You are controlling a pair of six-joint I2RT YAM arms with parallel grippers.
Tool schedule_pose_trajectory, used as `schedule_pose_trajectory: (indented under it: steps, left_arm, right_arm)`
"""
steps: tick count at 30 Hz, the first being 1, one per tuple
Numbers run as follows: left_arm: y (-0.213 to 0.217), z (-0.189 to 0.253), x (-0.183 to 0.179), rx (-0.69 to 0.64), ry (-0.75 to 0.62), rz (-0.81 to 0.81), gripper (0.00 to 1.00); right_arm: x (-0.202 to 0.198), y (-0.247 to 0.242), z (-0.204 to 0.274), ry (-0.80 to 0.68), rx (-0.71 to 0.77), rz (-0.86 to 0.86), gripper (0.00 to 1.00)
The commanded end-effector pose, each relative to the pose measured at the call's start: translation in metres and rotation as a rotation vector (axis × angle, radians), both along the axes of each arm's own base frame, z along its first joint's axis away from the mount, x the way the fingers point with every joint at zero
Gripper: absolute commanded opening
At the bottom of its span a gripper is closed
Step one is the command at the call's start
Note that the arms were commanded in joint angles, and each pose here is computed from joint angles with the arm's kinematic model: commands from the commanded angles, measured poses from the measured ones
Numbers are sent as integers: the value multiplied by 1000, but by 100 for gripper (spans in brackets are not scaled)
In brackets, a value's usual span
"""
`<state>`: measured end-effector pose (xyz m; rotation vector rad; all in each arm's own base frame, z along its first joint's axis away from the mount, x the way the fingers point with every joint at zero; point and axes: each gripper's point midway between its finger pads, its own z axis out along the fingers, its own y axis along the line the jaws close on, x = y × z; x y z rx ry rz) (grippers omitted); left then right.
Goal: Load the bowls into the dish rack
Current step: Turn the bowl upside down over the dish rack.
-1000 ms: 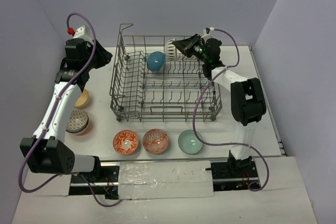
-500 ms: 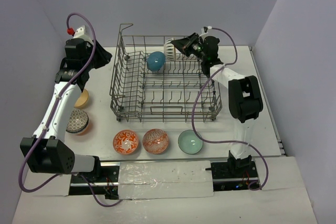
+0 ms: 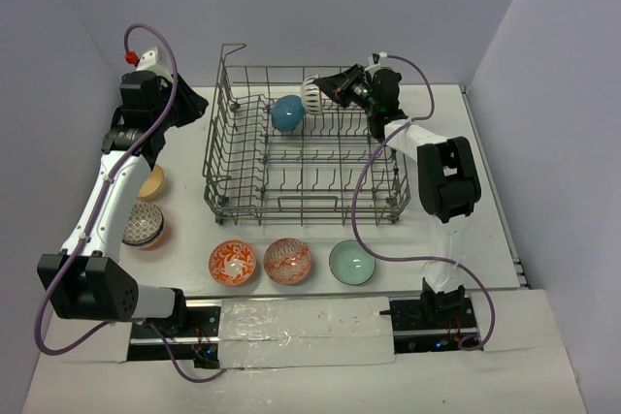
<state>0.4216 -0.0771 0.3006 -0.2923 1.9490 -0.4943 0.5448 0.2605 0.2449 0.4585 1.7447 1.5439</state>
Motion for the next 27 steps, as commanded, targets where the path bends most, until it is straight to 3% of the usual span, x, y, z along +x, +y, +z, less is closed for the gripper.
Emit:
schedule_pose_trajectory:
  steps: [1, 27]
  left_arm:
    - [-3, 4, 5, -27, -24, -10, 33]
    - [-5, 3, 4, -32, -22, -21, 32]
  right_arm:
    - [-3, 5, 47, -132, 42, 11, 0]
    - [-9, 1, 20, -89, 34, -8, 0]
